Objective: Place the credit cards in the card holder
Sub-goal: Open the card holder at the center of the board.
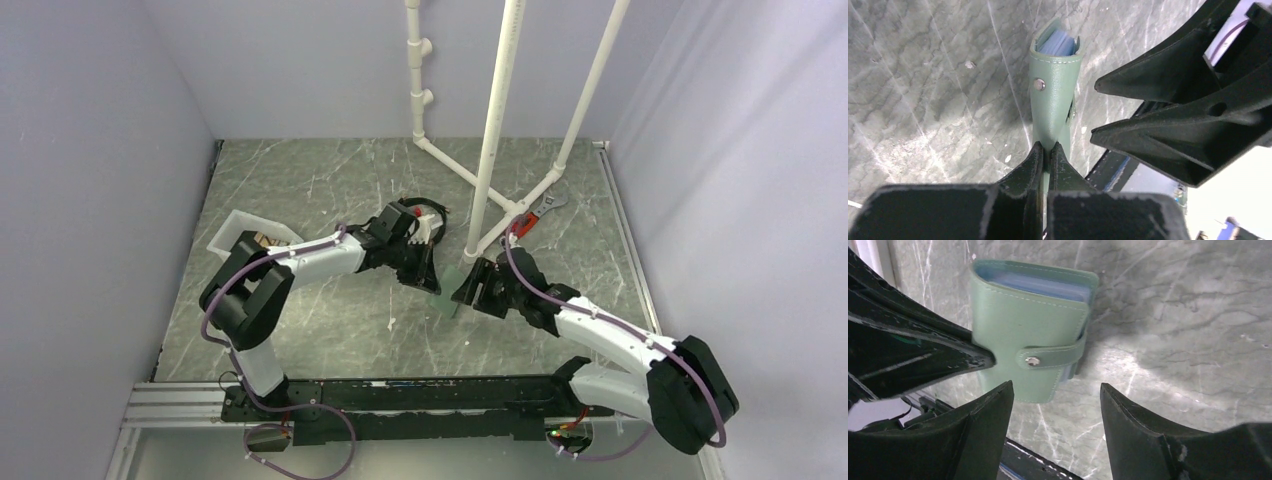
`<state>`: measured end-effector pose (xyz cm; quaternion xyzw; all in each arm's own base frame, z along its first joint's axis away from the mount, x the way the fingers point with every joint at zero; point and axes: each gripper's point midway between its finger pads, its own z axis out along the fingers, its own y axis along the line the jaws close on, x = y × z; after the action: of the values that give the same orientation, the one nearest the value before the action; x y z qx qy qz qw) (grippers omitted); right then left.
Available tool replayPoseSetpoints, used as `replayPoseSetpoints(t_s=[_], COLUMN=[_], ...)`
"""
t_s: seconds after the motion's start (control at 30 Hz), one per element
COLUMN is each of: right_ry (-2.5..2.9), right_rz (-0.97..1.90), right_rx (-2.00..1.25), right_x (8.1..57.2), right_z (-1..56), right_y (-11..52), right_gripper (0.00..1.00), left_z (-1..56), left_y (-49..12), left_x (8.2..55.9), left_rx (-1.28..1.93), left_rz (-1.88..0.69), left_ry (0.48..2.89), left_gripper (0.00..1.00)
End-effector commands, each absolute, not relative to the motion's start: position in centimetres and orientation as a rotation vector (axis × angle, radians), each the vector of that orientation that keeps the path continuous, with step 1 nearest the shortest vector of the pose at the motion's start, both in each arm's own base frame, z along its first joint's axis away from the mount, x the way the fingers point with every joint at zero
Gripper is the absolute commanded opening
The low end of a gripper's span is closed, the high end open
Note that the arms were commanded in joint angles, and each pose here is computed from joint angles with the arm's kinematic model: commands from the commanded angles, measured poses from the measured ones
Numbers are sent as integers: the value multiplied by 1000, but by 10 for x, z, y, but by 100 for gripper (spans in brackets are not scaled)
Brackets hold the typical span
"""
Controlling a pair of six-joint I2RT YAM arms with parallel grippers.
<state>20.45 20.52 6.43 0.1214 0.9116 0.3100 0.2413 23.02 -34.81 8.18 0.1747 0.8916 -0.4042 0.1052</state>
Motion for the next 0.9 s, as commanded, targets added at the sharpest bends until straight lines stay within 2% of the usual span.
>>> replayPoseSetpoints(t_s=[0.0,0.13,0.27,0.47,0.6,0.63,0.7,0.77,0.8,0.87], right_ry=[2451,2447,2464,2497,2517,2514,2491,2458,2444,2423], right_rz=[795,740,670,605,502,498,465,484,492,518], right_rx=[377,370,369,360,384,382,386,346,327,282], right_x=[220,225,227,228,226,225,225,225,224,221], right_z=[80,81,74,60,46,45,44,47,48,48], right_y=[217,227,230,237,223,221,211,207,205,200], right_gripper=[65,59,47,45,38,34,16,4,0,0], left_z=[98,93,94,97,98,99,101,100,100,98], left_y=[-350,-352,-355,-357,-356,-356,-353,-349,-348,-346], left_x=[240,236,233,231,231,231,233,234,235,236], left_rx=[585,586,588,604,606,606,598,587,584,582], left_rz=[-1048,-1013,-1012,-1021,-1009,-1003,-981,-955,-940,-921], left_ry=[2550,2571,2565,2555,2548,2545,2543,2553,2557,2566], left_gripper=[0,0,0,0,0,0,0,0,0,0])
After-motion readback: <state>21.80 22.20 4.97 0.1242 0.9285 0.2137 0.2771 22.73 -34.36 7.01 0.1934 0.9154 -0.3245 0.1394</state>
